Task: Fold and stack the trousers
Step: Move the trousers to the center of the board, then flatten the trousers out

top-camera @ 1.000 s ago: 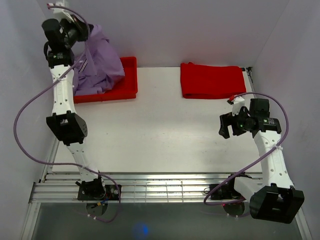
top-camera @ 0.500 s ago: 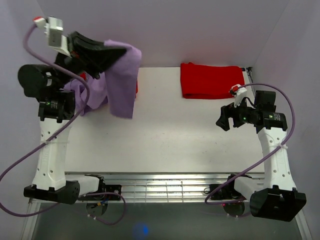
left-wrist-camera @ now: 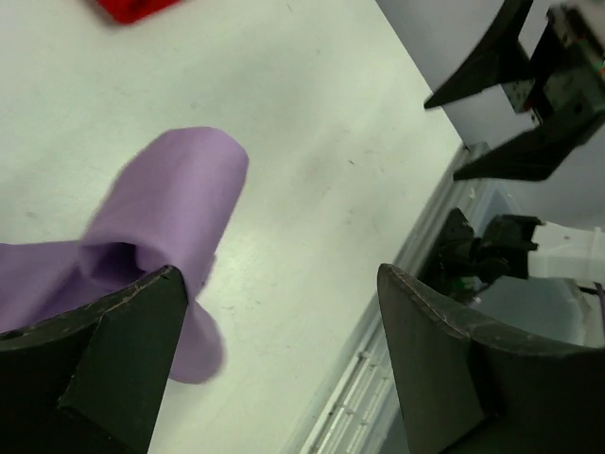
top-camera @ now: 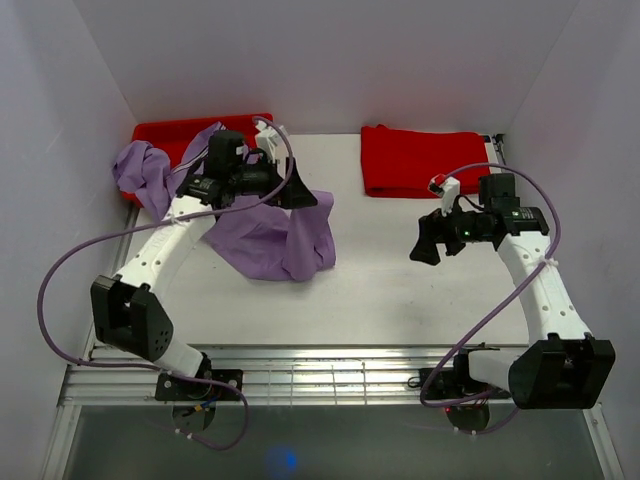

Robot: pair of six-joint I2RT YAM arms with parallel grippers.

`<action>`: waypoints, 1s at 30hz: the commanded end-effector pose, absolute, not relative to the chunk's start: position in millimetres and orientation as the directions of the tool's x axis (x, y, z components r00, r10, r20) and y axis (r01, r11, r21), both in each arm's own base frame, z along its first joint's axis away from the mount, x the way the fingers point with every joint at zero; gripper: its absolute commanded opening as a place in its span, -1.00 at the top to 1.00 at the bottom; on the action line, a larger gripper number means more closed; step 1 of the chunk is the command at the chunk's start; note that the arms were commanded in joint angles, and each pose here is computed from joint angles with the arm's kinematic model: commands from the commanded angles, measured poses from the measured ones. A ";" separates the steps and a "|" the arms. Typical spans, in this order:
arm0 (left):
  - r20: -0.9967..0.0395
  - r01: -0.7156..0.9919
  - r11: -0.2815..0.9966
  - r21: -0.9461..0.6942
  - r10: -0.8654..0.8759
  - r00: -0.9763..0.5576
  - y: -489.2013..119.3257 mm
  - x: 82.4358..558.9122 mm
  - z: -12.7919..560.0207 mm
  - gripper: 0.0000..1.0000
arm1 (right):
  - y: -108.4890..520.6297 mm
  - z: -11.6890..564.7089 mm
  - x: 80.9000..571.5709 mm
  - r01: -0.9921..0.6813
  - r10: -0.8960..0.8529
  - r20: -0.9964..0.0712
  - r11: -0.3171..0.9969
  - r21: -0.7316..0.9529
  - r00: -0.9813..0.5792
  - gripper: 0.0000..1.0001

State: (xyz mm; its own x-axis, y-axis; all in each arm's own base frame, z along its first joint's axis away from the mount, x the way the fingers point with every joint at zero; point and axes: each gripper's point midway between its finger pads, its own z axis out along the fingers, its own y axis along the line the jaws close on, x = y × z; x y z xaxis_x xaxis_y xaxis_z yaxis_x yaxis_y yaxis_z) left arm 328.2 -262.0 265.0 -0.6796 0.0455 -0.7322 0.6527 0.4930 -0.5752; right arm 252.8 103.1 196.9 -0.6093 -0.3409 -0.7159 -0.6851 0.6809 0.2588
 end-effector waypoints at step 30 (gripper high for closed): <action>-0.783 -0.116 0.993 -0.028 -0.094 -0.615 193.4 550.7 179.1 -0.67 | 301.1 115.1 294.4 -0.865 -0.668 -0.563 0.458 0.204 -0.487 -0.81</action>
